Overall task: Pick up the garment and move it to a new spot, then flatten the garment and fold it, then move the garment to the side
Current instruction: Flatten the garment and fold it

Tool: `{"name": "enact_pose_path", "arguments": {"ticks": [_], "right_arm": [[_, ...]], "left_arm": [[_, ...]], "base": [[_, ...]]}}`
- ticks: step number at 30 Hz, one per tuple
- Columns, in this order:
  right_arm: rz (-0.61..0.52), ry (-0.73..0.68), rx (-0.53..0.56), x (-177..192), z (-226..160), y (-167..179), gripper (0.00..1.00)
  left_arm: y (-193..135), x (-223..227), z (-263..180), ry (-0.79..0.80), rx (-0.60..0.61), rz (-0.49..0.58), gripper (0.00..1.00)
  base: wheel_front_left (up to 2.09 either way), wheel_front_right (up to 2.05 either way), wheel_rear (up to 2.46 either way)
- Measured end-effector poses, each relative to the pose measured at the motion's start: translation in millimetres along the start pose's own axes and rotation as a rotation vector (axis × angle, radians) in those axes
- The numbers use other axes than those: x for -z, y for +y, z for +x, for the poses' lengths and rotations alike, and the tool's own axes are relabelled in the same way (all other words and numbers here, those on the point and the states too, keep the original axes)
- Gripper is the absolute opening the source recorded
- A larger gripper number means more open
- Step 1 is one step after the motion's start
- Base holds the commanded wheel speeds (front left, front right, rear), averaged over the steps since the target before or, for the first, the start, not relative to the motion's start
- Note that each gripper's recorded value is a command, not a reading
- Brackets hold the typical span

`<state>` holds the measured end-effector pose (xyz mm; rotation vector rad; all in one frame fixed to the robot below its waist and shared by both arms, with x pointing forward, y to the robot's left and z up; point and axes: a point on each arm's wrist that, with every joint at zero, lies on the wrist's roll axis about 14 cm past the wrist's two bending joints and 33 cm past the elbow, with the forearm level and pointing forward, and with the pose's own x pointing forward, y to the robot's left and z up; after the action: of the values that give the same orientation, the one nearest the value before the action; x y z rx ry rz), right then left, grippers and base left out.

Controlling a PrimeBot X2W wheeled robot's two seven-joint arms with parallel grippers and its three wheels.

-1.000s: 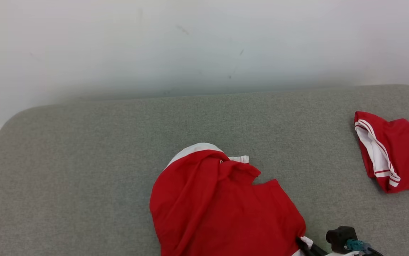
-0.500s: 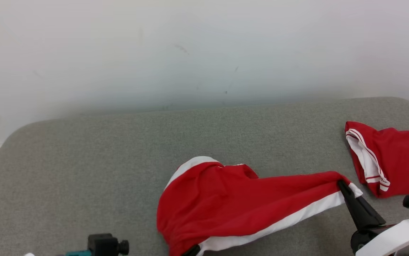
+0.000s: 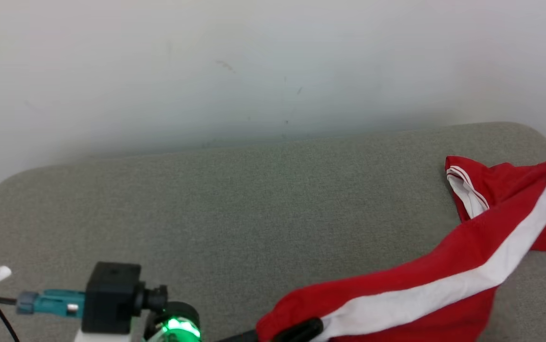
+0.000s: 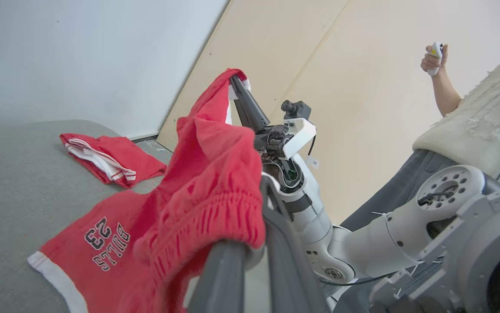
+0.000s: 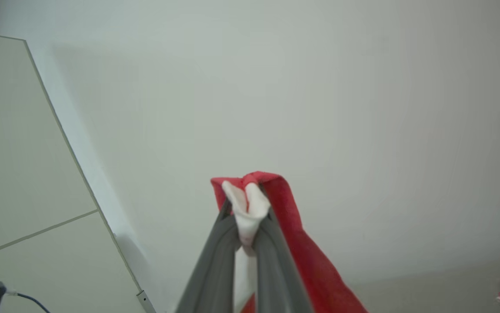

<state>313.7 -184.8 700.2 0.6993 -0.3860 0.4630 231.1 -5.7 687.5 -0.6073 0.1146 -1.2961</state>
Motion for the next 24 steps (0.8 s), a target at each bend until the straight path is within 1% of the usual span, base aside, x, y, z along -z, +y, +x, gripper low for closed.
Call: {"name": "enact_pose_path", "arguments": {"ticks": [2, 4, 7, 10, 12, 13, 15, 18, 22, 24], "right_arm": [[-0.013, -0.03, -0.023, -16.4, 0.5, 7.1, 0.0], [-0.022, -0.041, -0.026, -25.6, 1.4, 7.8, 0.0], [-0.065, -0.016, -0.016, -29.2, 9.5, 1.8, 0.0], [-0.116, 0.041, 0.012, -20.0, 29.2, -12.2, 0.0], [-0.12, 0.076, 0.022, -9.9, 49.6, -20.7, 0.0], [-0.14, 0.089, 0.036, -6.5, 61.1, -27.7, 0.0], [-0.148, 0.104, 0.045, 1.3, 88.7, -36.2, 0.0], [-0.168, 0.116, 0.083, 11.8, 131.2, -55.5, 0.0], [-0.234, 0.116, 0.163, 16.5, 190.2, -96.5, 0.0], [-0.254, 0.123, 0.188, 25.3, 217.7, -115.4, 0.0]], "left_arm": [[-3.1, -10.8, 1.0, -0.006, 0.017, 0.012, 0.0], [4.6, -20.2, 0.7, 0.007, -0.004, 0.048, 0.0], [26.7, -30.5, 2.6, 0.03, -0.056, 0.072, 0.0], [58.1, -38.0, 6.8, 0.068, -0.114, 0.077, 0.0], [85.9, -46.4, 10.3, 0.098, -0.171, 0.124, 0.0], [100.1, -51.2, 13.0, 0.109, -0.193, 0.14, 0.0], [131.0, -65.4, 21.0, 0.092, -0.242, 0.156, 0.0], [180.6, -83.5, 32.2, 0.115, -0.327, 0.236, 0.0], [248.9, -111.2, 48.9, 0.116, -0.433, 0.314, 0.0], [281.8, -128.2, 57.1, 0.098, -0.484, 0.363, 0.0]], "base": [[0.0, 0.0, 0.0], [0.0, 0.0, 0.0], [0.0, 0.0, 0.0], [0.0, 0.0, 0.0], [0.0, 0.0, 0.0], [0.0, 0.0, 0.0], [0.0, 0.0, 0.0], [0.0, 0.0, 0.0], [0.0, 0.0, 0.0], [0.0, 0.0, 0.0]]}}
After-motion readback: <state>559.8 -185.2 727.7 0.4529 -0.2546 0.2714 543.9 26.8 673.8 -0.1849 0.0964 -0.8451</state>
